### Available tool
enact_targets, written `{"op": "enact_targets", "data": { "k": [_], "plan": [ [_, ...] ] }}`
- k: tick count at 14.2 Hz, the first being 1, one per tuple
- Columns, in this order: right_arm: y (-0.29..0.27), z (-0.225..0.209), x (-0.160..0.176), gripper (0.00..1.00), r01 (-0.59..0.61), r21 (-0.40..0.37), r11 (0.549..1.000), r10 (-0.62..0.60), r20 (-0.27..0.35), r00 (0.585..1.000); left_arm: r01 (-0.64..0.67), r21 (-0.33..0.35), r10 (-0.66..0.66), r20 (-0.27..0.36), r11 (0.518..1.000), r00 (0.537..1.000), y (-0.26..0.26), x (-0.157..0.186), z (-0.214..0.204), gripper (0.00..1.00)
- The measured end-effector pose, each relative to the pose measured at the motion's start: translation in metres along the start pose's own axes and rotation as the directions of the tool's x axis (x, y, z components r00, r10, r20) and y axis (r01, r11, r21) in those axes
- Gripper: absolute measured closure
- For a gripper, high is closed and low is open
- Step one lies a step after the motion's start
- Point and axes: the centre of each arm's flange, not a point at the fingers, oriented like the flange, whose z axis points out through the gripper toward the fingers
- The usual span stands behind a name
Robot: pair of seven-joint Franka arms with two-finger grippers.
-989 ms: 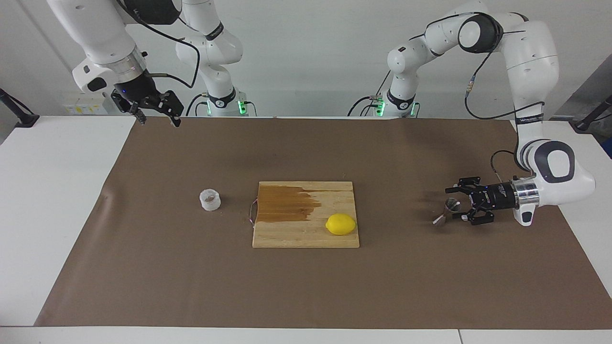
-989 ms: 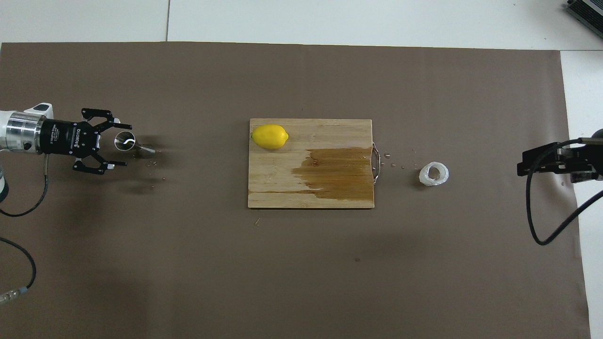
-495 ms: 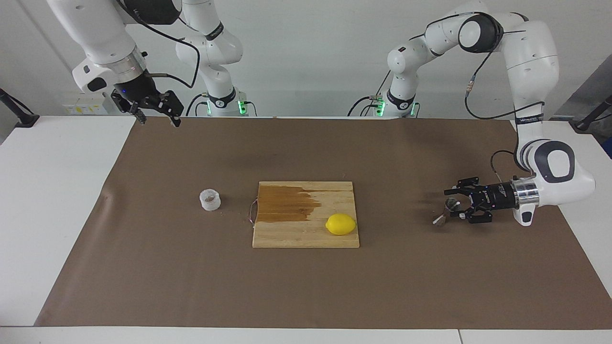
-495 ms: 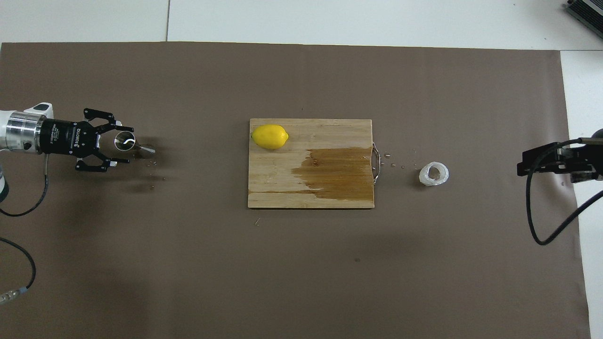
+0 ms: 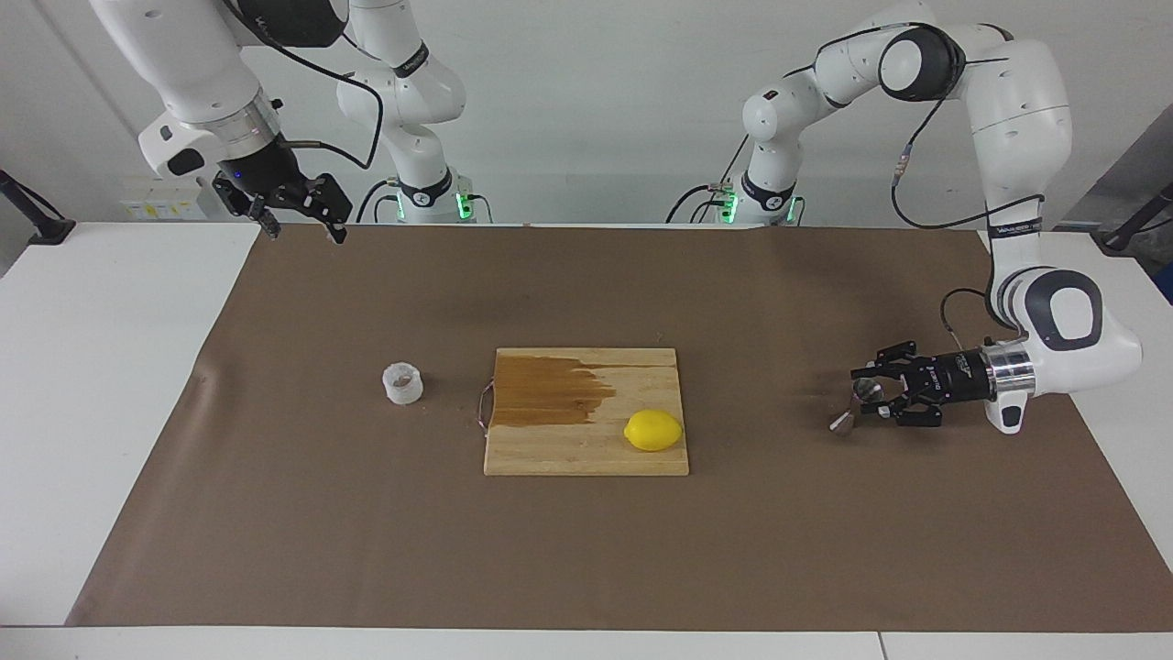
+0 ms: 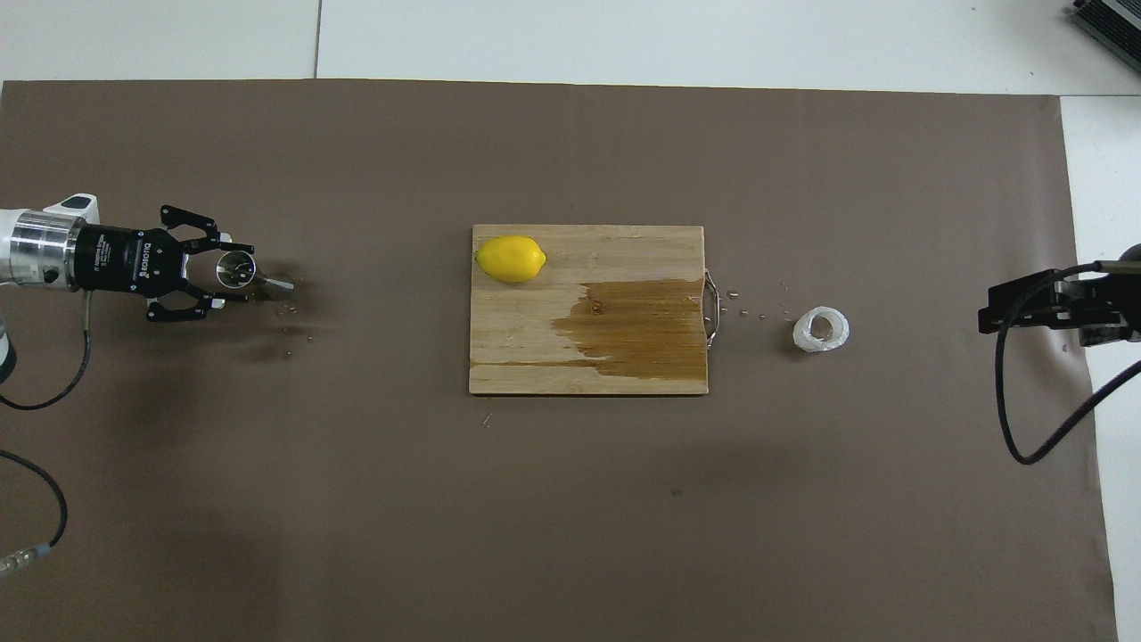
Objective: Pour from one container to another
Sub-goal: 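Close the left gripper on the metal cup and lift it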
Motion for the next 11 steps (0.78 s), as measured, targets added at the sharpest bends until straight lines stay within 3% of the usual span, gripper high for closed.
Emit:
{"op": "enact_targets", "data": {
  "k": [2,11],
  "plan": [
    [0.0,0.0,0.0,0.0,0.0,0.0,1.0,0.0,0.0,1.0,-0.001,0.0,0.001,0.0,1.0,1.0,0.0,0.0,0.001,0.47],
    [0.0,0.0,0.0,0.0,0.0,0.0,1.0,0.0,0.0,1.0,-0.016,0.012,0.015,0.014,1.0,1.0,0.006,-0.01,0.013,0.48]
  ]
}}
